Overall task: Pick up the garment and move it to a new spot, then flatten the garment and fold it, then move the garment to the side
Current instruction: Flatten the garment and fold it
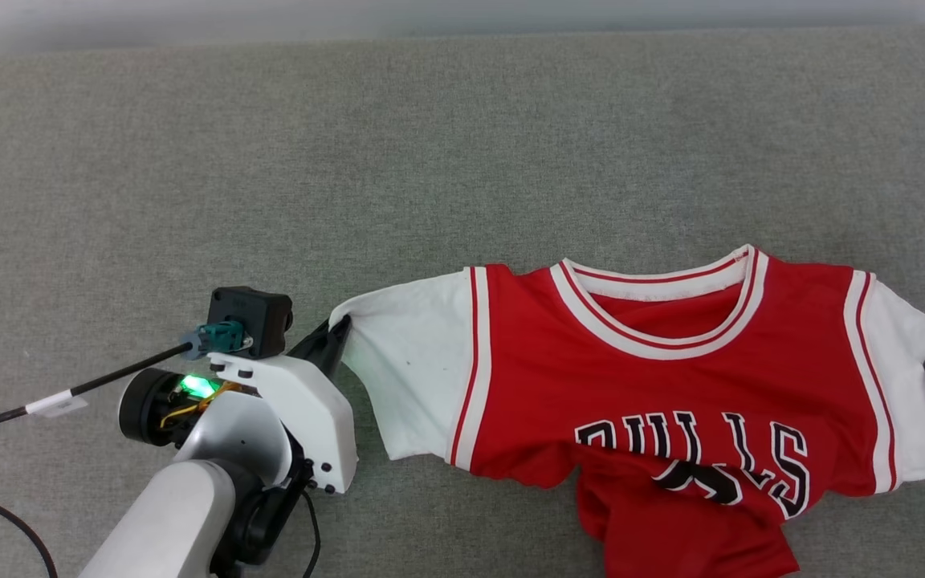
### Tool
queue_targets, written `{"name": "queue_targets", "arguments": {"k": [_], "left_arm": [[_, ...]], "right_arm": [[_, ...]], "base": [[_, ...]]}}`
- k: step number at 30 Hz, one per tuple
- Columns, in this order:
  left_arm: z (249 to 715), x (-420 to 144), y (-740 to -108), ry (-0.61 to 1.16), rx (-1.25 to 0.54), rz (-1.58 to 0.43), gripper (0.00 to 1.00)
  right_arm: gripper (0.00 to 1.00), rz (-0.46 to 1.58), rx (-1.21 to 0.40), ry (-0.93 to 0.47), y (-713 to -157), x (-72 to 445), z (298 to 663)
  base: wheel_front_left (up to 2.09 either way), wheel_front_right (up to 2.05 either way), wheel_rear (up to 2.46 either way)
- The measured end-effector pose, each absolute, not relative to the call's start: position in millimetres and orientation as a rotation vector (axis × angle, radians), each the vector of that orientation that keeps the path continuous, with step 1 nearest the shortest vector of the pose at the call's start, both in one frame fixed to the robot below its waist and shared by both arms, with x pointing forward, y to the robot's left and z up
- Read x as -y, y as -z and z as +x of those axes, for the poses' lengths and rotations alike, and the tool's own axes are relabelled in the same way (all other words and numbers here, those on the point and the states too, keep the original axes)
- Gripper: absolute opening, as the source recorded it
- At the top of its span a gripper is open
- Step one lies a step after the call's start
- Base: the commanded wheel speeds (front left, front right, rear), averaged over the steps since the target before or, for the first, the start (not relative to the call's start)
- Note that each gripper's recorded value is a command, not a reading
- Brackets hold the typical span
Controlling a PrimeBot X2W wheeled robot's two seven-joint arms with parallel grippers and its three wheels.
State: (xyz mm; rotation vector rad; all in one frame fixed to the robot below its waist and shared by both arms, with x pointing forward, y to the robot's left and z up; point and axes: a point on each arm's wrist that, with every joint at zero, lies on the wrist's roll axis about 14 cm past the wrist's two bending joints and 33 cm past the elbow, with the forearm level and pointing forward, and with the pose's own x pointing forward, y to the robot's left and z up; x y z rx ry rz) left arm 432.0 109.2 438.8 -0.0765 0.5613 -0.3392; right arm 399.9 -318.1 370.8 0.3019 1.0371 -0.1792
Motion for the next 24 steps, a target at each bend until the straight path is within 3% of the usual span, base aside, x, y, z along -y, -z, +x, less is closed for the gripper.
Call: {"name": "queue_targets", "arguments": {"k": [5,6,7,8,16,24], "left_arm": [[433,-114,-429,0.32,-0.581,-0.08,0.0],[434,-115,-429,0.319,-0.58,-0.08,0.0],[434,-115,-429,0.317,-0.579,-0.083,0.0],[434,-115,-430,0.317,-0.579,-0.087,0.0],[432,-123,-439,0.29,-0.552,-0.088,0.0],[447,-144,-494,0.227,-0.374,-0.065,0.0]], "right_arm": [[1.0,0.329,-1.113,0.172,-354,310,400],[0.46,0.336,-1.119,0.172,-354,310,400],[0.18,0.338,-1.126,0.173,-353,310,399],[0.0,0.339,-1.132,0.172,-353,309,399],[0.0,0.312,-1.074,0.135,-372,300,400],[0.0,0.187,-0.844,0.093,-438,300,415]], "base": [[0.0,0.0,0.0],[0.0,0.0,0.0],[0.0,0.0,0.0],[0.0,0.0,0.0],[0.0,0.0,0.0],[0.0,0.0,0.0]]}}
